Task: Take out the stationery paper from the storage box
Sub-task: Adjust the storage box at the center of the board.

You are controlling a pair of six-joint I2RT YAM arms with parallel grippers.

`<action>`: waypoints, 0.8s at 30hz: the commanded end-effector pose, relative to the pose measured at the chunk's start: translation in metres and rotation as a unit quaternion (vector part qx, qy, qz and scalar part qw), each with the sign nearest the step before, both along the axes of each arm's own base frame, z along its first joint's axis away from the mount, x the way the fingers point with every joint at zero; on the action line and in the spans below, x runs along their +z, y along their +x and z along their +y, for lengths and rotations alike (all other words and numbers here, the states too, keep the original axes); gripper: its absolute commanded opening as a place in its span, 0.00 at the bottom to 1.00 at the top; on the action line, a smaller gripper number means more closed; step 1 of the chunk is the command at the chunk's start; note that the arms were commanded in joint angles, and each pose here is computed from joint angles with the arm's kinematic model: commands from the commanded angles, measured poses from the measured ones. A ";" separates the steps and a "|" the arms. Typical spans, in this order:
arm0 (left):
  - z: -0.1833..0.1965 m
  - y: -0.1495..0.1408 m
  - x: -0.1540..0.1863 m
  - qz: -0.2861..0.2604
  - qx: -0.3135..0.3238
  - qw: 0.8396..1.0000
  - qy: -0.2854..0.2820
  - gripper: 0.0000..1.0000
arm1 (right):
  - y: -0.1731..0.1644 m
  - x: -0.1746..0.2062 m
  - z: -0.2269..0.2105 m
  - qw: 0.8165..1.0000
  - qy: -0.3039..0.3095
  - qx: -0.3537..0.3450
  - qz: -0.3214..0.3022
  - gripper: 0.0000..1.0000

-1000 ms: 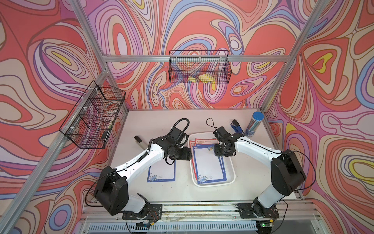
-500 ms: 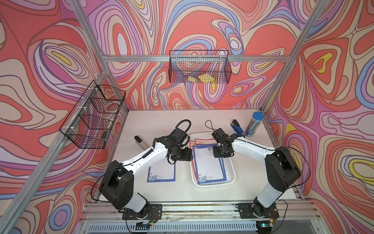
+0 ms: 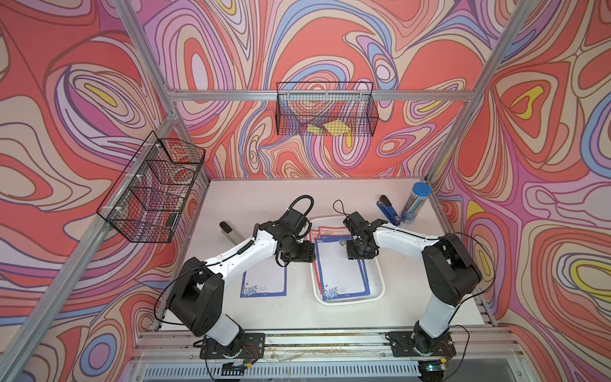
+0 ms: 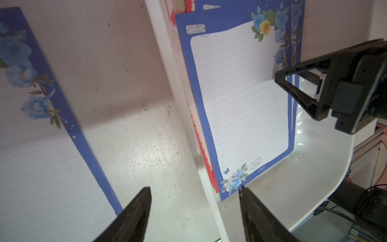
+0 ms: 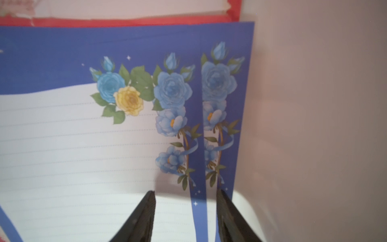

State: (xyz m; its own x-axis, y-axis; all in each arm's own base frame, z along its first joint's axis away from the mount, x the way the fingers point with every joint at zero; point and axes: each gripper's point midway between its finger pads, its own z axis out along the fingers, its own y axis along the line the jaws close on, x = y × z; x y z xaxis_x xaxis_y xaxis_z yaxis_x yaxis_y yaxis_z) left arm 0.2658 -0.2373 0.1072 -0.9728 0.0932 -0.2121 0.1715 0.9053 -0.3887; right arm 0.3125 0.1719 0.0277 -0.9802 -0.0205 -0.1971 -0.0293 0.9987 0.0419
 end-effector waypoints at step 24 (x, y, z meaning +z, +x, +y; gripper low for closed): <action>-0.016 0.008 -0.014 0.018 -0.010 1.000 -0.016 0.45 | -0.012 -0.014 -0.001 0.999 0.017 -0.021 0.017 0.50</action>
State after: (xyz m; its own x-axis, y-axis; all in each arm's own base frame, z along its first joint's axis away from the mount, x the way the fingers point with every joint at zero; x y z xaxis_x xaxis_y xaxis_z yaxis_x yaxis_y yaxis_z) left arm 0.2685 -0.2485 0.0882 -0.9805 0.1061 -0.1654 0.1666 0.8953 -0.4132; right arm 0.3112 0.1741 0.0218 -0.9798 0.0140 -0.1997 0.0004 0.9977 0.0680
